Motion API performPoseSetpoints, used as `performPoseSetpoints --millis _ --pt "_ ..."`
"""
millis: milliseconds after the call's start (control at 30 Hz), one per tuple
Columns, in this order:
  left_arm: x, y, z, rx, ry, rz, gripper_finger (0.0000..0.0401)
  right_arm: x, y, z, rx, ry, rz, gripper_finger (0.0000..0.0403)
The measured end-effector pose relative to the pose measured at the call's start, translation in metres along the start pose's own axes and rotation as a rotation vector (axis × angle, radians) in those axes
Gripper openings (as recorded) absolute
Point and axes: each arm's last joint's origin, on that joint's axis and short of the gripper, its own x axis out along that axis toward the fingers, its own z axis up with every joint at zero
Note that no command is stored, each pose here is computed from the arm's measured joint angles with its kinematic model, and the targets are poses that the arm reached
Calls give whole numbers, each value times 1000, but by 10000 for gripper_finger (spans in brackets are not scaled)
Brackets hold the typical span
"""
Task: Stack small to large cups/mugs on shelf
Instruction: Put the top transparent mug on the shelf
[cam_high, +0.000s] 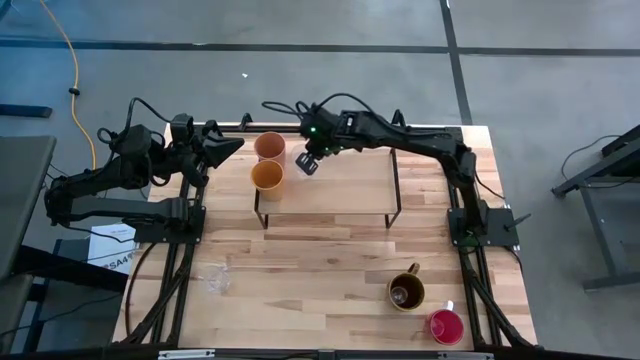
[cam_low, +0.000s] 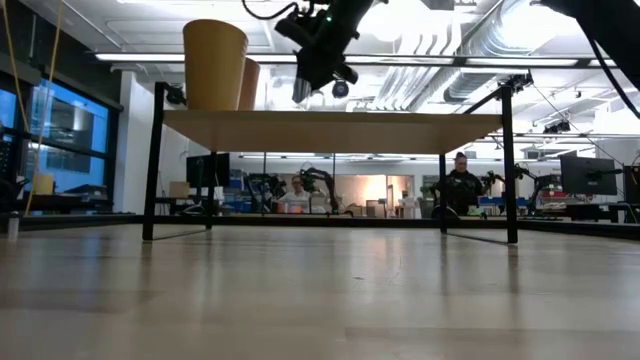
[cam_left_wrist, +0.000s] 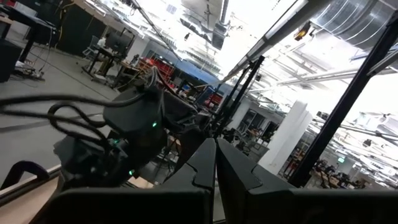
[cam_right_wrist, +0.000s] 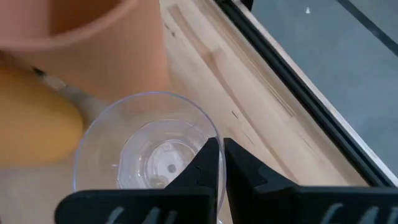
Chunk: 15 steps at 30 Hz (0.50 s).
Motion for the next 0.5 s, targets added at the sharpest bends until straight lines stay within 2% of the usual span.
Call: performPoseSetpoints --millis 500 --pt "0 0 0 0 0 0 3 -1 1 1 84 -4 26 0"
